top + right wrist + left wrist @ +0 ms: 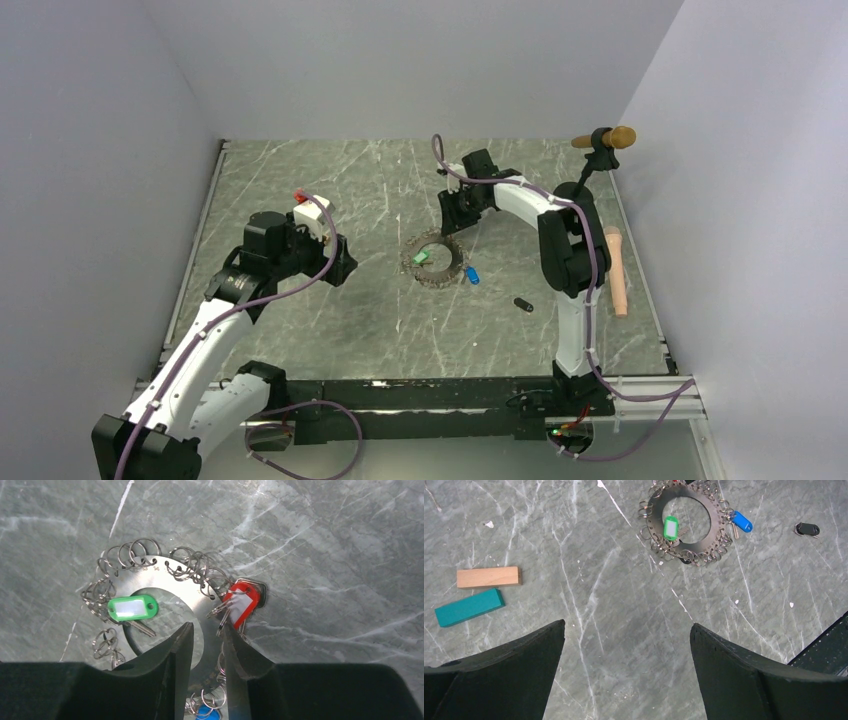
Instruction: Put the keys on the keyring
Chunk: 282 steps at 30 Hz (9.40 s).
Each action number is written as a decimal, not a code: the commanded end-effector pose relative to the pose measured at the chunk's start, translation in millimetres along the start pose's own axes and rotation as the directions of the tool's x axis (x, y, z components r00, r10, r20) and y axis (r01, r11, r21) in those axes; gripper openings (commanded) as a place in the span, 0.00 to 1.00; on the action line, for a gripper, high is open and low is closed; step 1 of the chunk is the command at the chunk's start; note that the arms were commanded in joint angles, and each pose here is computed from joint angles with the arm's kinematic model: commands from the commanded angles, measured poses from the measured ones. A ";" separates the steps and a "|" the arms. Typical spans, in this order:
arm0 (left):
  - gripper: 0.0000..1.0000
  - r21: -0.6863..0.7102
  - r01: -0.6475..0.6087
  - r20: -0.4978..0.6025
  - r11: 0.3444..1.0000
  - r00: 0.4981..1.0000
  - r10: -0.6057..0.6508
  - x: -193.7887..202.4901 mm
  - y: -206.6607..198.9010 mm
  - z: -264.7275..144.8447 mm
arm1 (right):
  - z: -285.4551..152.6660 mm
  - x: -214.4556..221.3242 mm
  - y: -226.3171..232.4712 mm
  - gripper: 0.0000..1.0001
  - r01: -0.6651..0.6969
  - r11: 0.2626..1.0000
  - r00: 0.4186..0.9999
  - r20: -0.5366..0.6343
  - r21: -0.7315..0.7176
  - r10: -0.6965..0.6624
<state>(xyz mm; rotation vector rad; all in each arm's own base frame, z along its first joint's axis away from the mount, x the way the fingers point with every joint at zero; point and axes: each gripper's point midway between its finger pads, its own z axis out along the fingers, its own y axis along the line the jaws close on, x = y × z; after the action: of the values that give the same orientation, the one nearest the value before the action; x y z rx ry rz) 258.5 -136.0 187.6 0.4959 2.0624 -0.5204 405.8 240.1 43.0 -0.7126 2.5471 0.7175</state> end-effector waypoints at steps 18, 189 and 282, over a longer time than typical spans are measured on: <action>0.99 0.000 -0.057 0.033 0.998 0.998 0.057 -7.4 1.7 -4.1 | 5.9 2.7 -15.7 0.00 -0.017 0.997 0.999 -0.027 0.069 0.019; 0.49 0.591 -0.223 0.485 0.775 0.866 -0.120 -18.5 -241.8 -4.6 | -233.9 10.6 221.1 0.00 0.753 0.562 0.656 0.455 -0.342 -0.602; 0.28 0.313 -0.180 0.381 0.933 0.923 0.050 26.9 -214.6 63.1 | -227.2 3.6 208.4 0.00 0.705 0.629 0.703 0.444 -0.329 -0.555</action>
<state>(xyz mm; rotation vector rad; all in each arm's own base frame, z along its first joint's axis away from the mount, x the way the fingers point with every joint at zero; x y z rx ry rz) 169.9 -340.1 155.2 0.6793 1.6153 -0.8541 234.4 261.5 276.8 -1.4624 1.7125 1.0866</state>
